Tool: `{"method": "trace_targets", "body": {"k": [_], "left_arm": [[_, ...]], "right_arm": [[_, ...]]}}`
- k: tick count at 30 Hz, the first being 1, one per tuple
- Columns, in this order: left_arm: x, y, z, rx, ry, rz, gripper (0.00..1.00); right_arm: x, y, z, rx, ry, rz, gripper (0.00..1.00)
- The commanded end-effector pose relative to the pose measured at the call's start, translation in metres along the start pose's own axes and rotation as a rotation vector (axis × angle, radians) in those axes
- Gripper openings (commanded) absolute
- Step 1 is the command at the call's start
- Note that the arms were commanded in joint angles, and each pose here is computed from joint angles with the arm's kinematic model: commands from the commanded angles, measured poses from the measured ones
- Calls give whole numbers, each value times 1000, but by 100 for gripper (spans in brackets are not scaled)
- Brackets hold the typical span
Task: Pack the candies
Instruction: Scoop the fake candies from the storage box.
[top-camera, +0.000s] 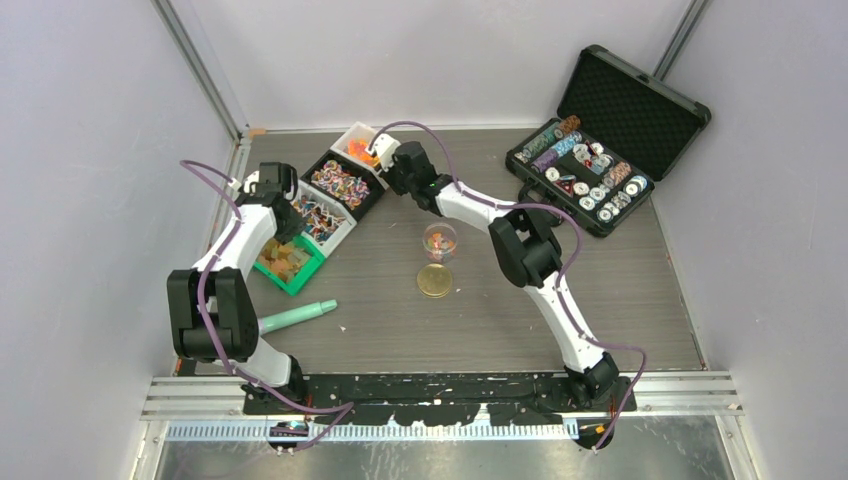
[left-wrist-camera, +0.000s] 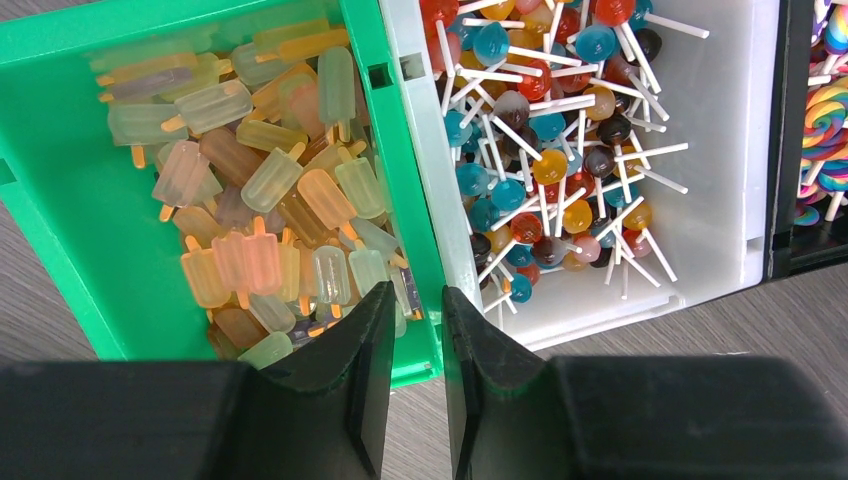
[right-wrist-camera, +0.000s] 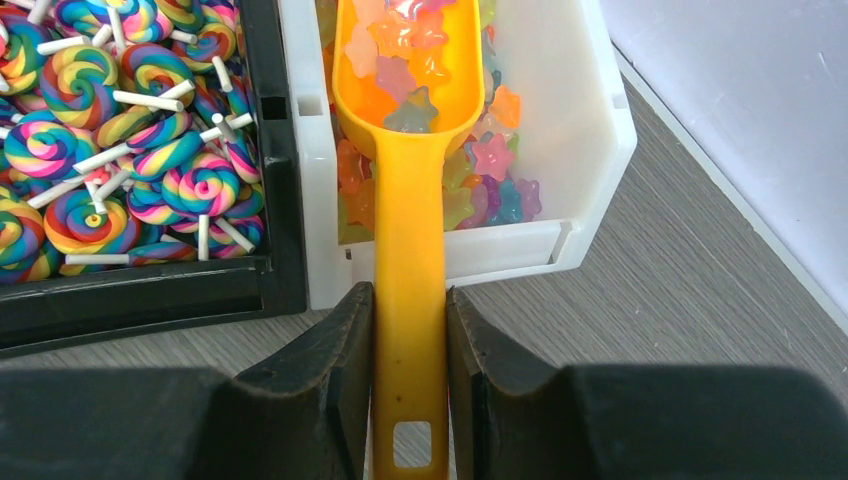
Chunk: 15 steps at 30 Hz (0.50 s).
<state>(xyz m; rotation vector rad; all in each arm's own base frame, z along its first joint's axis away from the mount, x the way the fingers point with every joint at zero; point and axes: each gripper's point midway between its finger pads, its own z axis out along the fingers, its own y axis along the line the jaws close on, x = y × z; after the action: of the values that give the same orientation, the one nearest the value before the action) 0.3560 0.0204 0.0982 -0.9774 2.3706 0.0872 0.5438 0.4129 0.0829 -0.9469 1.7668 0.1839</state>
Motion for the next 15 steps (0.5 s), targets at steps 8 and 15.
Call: {"method": "trace_targets", "body": {"k": [8,15], "left_arm": [[20,10,10,-47,72,37,26],[11,3,2,-18,47,26,26]], "right_arm": [[-85,-20,-37,19,-285,45,0],[-103,-32,-51,50,-378,83,0]]}}
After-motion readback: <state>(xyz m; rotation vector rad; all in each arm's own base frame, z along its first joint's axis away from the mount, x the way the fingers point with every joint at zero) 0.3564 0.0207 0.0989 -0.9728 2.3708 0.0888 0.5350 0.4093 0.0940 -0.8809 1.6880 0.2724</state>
